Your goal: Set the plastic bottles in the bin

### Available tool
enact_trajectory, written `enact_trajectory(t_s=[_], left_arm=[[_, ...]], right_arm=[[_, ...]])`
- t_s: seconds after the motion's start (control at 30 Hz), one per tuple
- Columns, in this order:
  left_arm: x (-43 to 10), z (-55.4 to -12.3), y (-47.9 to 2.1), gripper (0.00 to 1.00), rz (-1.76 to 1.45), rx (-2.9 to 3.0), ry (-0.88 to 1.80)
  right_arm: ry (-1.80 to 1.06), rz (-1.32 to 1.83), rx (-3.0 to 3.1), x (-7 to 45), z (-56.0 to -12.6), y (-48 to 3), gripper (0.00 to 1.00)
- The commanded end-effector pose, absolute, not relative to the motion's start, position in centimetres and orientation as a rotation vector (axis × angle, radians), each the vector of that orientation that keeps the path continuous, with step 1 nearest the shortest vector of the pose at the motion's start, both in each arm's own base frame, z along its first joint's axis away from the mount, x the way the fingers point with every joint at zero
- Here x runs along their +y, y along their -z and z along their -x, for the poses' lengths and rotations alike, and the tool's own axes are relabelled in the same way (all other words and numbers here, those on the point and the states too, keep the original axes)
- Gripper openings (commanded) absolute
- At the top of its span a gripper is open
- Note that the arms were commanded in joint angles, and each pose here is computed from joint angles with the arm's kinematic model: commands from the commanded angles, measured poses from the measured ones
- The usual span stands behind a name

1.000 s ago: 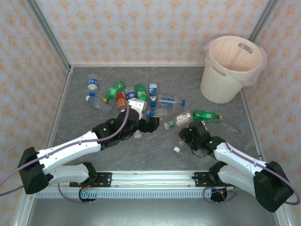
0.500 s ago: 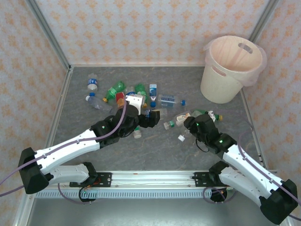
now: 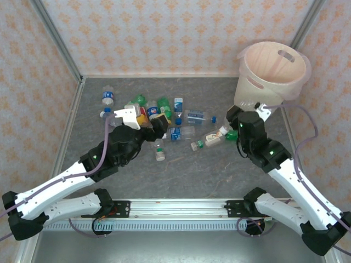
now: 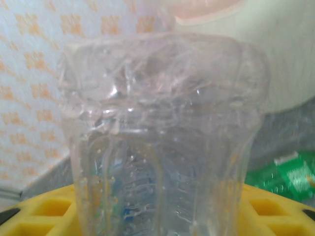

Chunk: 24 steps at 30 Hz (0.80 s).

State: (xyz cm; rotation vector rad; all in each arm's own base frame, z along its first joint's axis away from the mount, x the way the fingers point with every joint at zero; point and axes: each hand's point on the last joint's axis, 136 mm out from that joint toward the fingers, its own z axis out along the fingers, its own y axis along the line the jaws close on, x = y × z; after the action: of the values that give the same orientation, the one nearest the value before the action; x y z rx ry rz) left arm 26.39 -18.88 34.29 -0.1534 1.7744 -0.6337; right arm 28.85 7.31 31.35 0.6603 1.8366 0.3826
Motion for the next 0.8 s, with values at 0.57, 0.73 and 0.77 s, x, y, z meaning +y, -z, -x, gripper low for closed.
enact_trajectory(t_s=[0.57, 0.73, 0.77], left_arm=[[-16.9, -24.2, -32.9, 0.99, 0.080, 1.762, 0.619], [-16.7, -23.9, -32.8, 0.99, 0.066, 1.766, 0.618], [-16.8, -23.8, -32.8, 0.99, 0.063, 1.767, 0.622]], right_arm=[[0.035, -0.733, 1.523, -2.5, -38.5, -49.7, 0.56], [0.115, -0.767, 1.523, -5.4, -42.7, -50.0, 0.55], [0.133, -0.768, 1.530, -5.8, -43.5, -49.7, 0.55]])
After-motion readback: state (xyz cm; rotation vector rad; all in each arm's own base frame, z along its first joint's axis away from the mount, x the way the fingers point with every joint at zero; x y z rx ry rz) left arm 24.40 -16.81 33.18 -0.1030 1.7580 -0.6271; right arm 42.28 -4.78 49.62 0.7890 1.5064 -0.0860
